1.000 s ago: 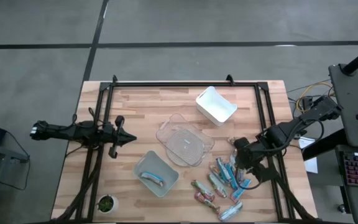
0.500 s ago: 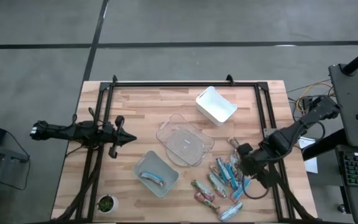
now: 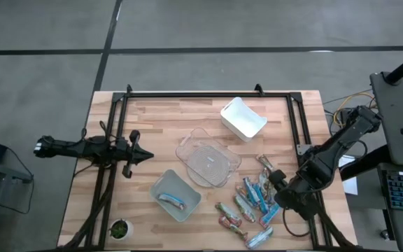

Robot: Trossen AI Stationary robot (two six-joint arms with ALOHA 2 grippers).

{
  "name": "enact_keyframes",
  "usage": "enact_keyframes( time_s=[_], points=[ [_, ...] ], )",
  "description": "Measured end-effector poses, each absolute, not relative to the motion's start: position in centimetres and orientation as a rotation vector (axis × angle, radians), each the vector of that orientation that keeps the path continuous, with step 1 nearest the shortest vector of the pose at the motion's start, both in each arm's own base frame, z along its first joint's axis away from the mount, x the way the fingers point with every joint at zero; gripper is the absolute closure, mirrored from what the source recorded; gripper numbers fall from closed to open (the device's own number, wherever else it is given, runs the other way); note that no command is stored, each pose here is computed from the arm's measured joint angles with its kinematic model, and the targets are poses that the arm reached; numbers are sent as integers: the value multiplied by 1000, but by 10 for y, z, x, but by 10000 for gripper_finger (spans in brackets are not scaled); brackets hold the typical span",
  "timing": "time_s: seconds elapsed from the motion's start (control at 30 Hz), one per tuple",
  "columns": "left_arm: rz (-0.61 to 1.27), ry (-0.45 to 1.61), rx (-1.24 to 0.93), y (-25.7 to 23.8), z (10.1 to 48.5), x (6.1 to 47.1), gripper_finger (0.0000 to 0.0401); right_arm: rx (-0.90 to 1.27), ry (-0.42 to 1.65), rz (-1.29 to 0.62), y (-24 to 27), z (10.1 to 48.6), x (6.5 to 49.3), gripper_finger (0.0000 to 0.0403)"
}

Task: Pick and place Granola Bars by type
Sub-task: Put the red granola bar into the gray bin

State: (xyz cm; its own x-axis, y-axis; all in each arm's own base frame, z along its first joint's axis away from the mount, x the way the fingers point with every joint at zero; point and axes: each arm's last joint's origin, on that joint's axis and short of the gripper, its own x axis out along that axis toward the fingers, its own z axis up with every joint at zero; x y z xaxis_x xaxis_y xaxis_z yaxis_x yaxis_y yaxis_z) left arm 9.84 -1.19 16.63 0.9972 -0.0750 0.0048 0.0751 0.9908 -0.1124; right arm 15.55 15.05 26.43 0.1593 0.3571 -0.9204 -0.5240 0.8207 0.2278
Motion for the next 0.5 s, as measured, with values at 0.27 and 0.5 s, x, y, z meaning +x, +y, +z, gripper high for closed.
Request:
enact_keyframes(
  time_s=[0.27, 0.5],
  points=[
    [-75, -1, -113, -12, 166, 98, 401, -185, 1241, 677, 165, 238, 162, 182],
    [-75, -1, -113, -12, 166, 98, 401, -264, 1267, 727, 184, 217, 166, 182]
  ],
)
